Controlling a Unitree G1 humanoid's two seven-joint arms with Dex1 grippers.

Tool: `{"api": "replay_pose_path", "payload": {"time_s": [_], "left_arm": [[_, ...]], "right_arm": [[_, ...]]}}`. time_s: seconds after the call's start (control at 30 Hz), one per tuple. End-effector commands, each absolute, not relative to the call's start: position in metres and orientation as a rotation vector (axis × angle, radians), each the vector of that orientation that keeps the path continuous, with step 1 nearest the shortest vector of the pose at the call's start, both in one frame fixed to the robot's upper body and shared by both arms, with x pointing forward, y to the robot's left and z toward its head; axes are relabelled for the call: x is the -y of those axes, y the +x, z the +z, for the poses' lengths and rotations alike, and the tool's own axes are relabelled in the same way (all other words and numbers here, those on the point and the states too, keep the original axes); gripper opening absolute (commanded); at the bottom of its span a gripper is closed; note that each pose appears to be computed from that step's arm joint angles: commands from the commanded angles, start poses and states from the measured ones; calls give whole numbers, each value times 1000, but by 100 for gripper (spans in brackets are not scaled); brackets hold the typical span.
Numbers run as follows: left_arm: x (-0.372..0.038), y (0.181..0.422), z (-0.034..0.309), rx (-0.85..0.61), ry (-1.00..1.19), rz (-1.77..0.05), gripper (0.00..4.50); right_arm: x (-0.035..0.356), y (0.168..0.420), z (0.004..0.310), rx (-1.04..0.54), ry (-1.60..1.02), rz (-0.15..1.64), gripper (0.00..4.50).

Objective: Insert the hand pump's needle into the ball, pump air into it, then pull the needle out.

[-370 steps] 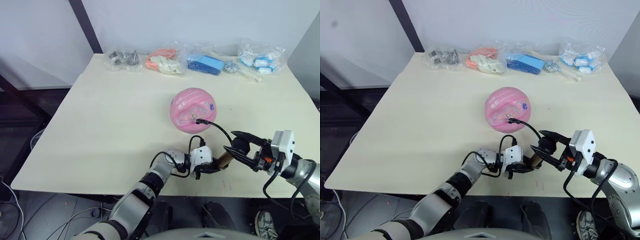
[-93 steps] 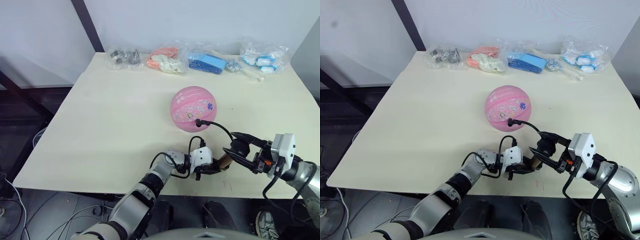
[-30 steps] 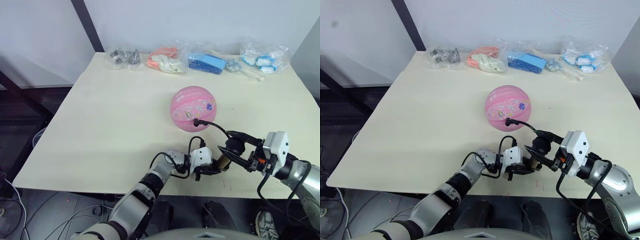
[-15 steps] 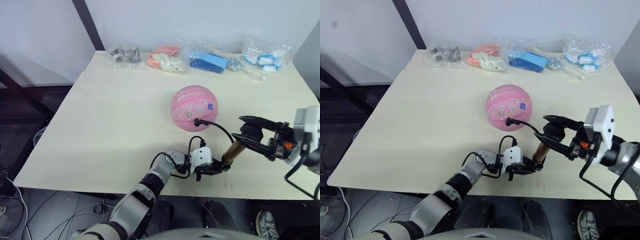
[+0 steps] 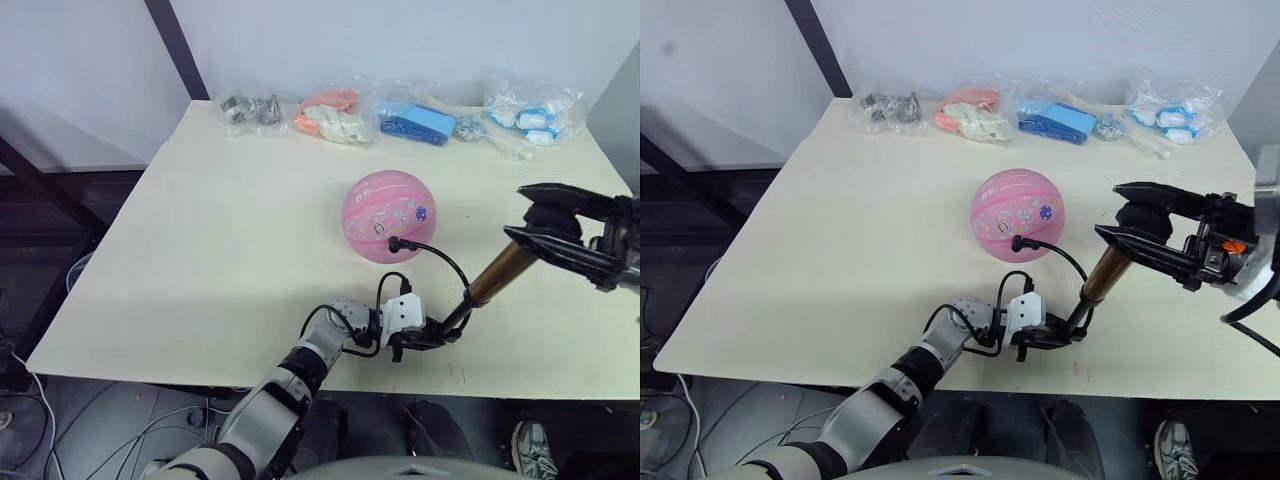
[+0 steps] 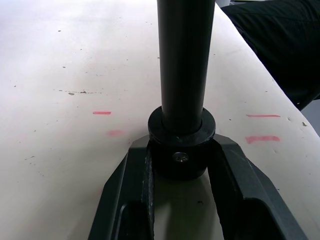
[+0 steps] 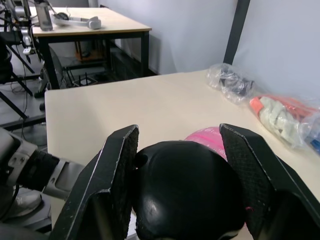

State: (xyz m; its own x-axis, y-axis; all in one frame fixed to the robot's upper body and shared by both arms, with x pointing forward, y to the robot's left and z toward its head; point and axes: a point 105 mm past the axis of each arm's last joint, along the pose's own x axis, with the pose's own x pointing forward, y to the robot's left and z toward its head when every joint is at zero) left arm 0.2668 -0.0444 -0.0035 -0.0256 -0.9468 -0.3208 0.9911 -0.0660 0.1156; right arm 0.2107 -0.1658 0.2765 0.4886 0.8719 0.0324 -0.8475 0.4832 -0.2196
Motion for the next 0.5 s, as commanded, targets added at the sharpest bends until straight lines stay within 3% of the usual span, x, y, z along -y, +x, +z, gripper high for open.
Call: {"api": "replay_pose_path", "payload": {"time_s": [0.03, 0.3, 0.5], "left_arm": [[32, 255, -30, -282, 357, -1607, 103], [32, 256, -29, -292, 348, -1604, 103], [32, 258, -29, -295, 354, -1596, 103]], "right_arm": [[169, 208, 288, 195, -218, 1024, 216], [150, 206, 229, 66, -130, 1103, 216], [145, 213, 194, 45, -112, 1062, 216]]}}
